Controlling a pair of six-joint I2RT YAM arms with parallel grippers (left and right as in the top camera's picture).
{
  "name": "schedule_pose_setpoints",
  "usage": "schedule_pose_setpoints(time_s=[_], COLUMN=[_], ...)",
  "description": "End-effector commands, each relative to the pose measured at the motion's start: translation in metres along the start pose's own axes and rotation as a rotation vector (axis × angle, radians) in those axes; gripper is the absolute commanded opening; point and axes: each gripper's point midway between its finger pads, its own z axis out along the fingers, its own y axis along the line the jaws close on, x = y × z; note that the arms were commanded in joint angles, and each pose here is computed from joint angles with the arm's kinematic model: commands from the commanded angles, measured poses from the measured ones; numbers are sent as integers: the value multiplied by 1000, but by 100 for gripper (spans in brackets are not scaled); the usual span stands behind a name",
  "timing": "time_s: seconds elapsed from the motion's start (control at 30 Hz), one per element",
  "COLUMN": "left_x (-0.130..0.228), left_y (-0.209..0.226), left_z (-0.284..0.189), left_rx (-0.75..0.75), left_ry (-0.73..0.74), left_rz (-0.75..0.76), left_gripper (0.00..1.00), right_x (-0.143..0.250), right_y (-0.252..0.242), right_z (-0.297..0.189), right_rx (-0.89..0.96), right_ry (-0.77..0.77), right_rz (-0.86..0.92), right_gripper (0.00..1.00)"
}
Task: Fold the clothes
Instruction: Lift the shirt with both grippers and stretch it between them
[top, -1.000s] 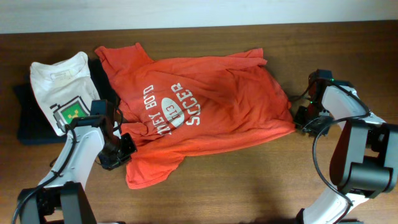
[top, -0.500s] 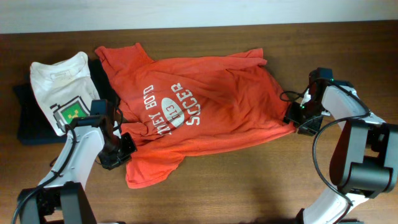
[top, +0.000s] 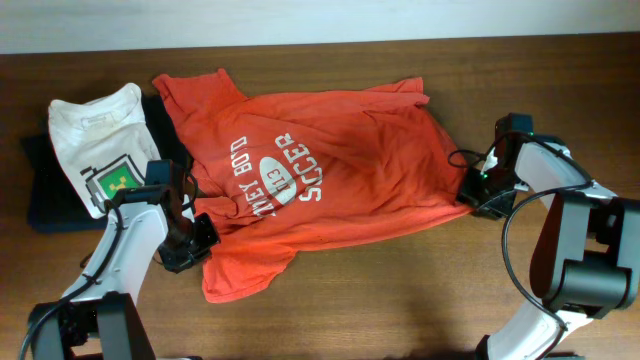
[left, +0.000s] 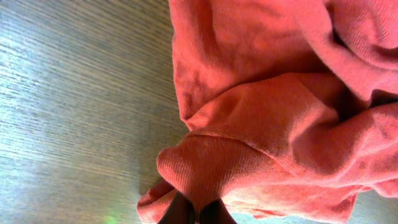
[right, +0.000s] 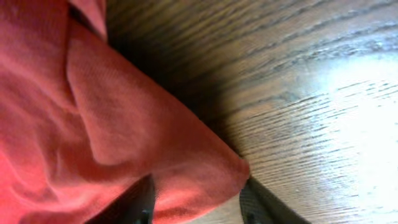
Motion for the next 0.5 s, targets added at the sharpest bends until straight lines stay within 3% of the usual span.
schedule_pose_setpoints(time_s=[0.0,0.1,0.27,0.47], left_x=[-3,-3,-6,-40], left_y=[-1,-1,-4,-37], left_z=[-4,-4,-5,-46], left_rx=[2,2,18,129], left_ry=[-21,-21,-29,-154], left_rz=[20,20,22,137], left_gripper=[0,0,0,0], right_x=[7,1,-5,-29], right_y=[3,13,18,26], right_z=[10,11,1,-114], right_rx=[-4,-15,-22,-76], right_ry=[16,-18,-43,-261], right_rz=[-16,-44,-54,-99], right_gripper=[33,4,4,4])
